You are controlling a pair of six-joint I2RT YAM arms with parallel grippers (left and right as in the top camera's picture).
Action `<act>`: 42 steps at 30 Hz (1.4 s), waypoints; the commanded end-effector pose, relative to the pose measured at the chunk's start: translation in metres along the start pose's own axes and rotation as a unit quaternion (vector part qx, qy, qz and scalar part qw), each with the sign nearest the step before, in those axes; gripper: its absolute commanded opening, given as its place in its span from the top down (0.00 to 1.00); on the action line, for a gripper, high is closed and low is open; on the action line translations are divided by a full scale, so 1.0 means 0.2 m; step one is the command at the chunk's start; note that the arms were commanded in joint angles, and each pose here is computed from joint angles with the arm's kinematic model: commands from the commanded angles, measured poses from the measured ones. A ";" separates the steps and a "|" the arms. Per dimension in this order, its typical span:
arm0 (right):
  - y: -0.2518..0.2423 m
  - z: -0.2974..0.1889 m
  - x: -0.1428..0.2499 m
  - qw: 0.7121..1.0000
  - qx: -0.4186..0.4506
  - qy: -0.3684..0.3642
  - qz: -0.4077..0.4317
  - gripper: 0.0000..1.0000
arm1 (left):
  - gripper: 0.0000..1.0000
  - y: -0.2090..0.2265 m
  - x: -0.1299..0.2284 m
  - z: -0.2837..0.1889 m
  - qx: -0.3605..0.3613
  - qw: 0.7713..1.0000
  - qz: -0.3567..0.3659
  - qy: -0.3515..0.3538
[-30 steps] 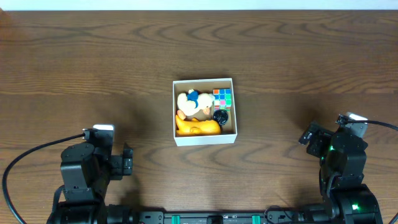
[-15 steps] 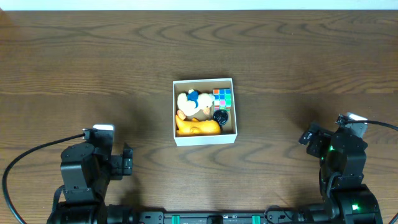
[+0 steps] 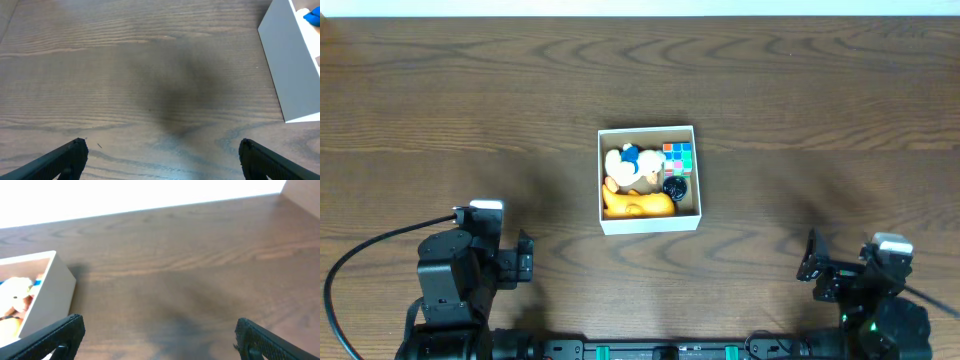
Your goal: Pack container
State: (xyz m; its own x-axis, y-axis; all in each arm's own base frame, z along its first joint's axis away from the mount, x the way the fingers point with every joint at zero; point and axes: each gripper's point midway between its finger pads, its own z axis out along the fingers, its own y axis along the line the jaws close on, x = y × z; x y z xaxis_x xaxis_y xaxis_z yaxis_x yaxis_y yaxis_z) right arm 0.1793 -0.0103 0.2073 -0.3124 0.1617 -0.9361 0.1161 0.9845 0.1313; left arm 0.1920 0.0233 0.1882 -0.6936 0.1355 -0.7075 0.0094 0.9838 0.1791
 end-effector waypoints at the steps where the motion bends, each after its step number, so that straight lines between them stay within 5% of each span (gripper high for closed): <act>1: 0.00 0.09 0.07 1.000 -0.006 -0.005 -0.014 0.01 | 0.02 0.01 0.00 0.00 -0.004 1.000 -0.005 0.003; 12: 0.06 0.37 0.08 0.989 -0.037 -0.146 -0.018 0.01 | 0.02 0.01 0.00 0.00 -0.004 1.000 -0.005 0.003; 16: 0.14 0.38 0.15 0.986 -0.081 -0.124 -0.080 0.01 | 0.02 0.01 0.00 0.00 -0.004 1.000 -0.005 0.003; 42: 0.16 0.38 0.16 0.985 -0.089 -0.123 -0.081 0.01 | 0.02 0.01 0.00 0.00 -0.004 1.000 -0.005 0.003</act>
State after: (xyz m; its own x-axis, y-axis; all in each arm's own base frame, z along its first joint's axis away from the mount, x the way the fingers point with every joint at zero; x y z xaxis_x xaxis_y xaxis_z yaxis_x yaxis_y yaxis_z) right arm 0.2458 0.0172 0.1584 -0.0746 0.0197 -0.9970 -0.0721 0.9971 0.0251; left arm 0.1921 0.0233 0.1878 -0.6947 0.1354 -0.7064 0.0097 0.9838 0.1791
